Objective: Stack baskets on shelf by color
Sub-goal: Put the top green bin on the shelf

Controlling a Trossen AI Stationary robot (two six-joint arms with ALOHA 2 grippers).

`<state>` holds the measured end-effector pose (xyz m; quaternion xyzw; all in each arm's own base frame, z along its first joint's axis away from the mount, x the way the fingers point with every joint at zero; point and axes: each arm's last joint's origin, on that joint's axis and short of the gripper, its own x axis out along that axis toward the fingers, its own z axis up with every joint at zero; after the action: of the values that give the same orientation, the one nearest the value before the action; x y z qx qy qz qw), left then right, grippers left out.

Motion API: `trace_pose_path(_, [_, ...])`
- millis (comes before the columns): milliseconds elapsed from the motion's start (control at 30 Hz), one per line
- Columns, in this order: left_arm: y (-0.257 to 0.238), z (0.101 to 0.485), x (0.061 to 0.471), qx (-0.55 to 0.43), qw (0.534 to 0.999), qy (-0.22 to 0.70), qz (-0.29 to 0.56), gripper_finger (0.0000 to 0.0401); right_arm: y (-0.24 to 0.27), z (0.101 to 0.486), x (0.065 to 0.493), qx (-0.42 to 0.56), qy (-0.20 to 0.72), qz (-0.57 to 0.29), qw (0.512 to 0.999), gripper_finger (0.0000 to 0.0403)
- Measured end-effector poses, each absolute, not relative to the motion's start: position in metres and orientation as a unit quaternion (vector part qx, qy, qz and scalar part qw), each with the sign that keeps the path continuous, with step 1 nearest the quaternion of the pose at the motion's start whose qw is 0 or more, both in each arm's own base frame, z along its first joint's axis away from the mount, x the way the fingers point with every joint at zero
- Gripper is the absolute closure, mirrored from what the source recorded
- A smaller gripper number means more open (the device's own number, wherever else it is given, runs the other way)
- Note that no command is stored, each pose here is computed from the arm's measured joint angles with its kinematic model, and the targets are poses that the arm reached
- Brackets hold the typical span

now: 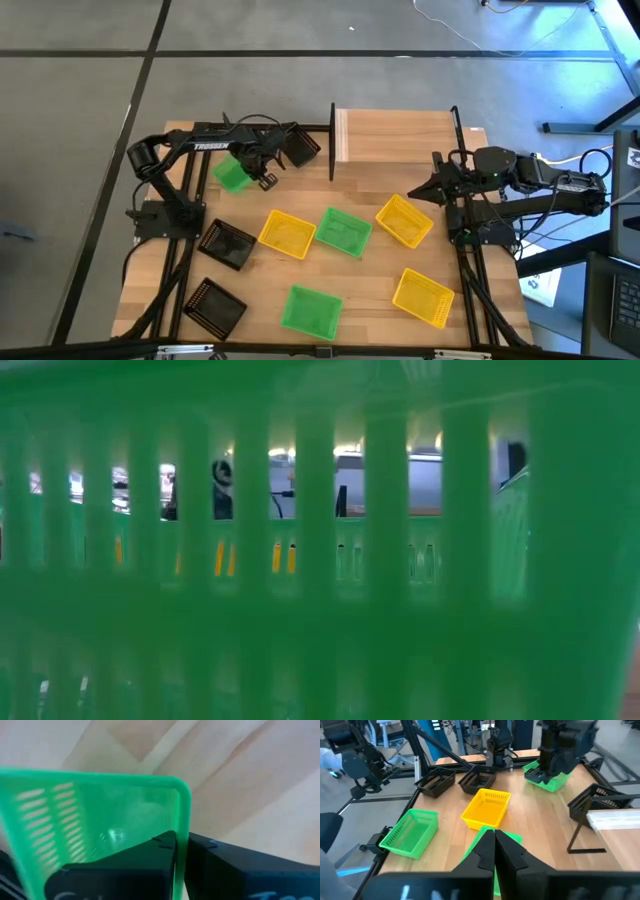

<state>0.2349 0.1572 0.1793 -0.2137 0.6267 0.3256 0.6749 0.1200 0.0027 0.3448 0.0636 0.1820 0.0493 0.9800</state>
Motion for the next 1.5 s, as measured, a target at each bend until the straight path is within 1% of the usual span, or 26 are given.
trace_pose_path(133, [0.154, 0.212, 0.243, -0.177, 0.695, 0.622, 0.316, 0.0400, 0.003, 0.345, 0.119, 0.064, 0.181, 0.050, 0.980, 0.0402])
trace_pose_path(267, [0.141, 0.260, 0.258, -0.104, 0.724, 0.616, 0.294, 0.0400, 0.003, 0.345, 0.120, 0.063, 0.182, 0.050, 0.980, 0.0402])
trace_pose_path(367, [0.126, 0.299, 0.269, -0.036, 0.745, 0.617, 0.252, 0.0401, 0.003, 0.345, 0.119, 0.063, 0.181, 0.050, 0.980, 0.0402])
trace_pose_path(500, [0.100, 0.343, 0.282, 0.103, 0.772, 0.598, 0.190, 0.0401, 0.003, 0.345, 0.119, 0.075, 0.181, 0.046, 0.979, 0.0402])
trace_pose_path(667, [0.074, 0.378, 0.293, 0.300, 0.761, 0.565, 0.108, 0.0401, 0.003, 0.345, 0.119, 0.074, 0.181, 0.047, 0.980, 0.0402])
trace_pose_path(800, [0.063, 0.388, 0.304, 0.426, 0.735, 0.525, 0.053, 0.0401, 0.003, 0.345, 0.119, 0.073, 0.181, 0.047, 0.980, 0.0402])
trace_pose_path(900, [0.063, 0.393, 0.311, 0.506, 0.703, 0.499, 0.022, 0.0401, 0.003, 0.345, 0.119, 0.073, 0.181, 0.047, 0.980, 0.0402])
trace_pose_path(1067, [0.074, 0.392, 0.333, 0.597, 0.659, 0.457, 0.013, 0.0401, 0.003, 0.345, 0.119, 0.072, 0.181, 0.047, 0.980, 0.0402])
trace_pose_path(1133, [0.081, 0.392, 0.341, 0.620, 0.650, 0.438, 0.013, 0.0401, 0.003, 0.345, 0.119, 0.071, 0.181, 0.047, 0.980, 0.0402])
trace_pose_path(1267, [0.095, 0.382, 0.353, 0.642, 0.640, 0.423, -0.019, 0.0401, 0.003, 0.345, 0.119, 0.070, 0.181, 0.047, 0.980, 0.0402])
trace_pose_path(1500, [0.118, 0.354, 0.370, 0.654, 0.612, 0.441, -0.063, 0.0401, 0.003, 0.345, 0.119, 0.070, 0.182, 0.047, 0.980, 0.0402])
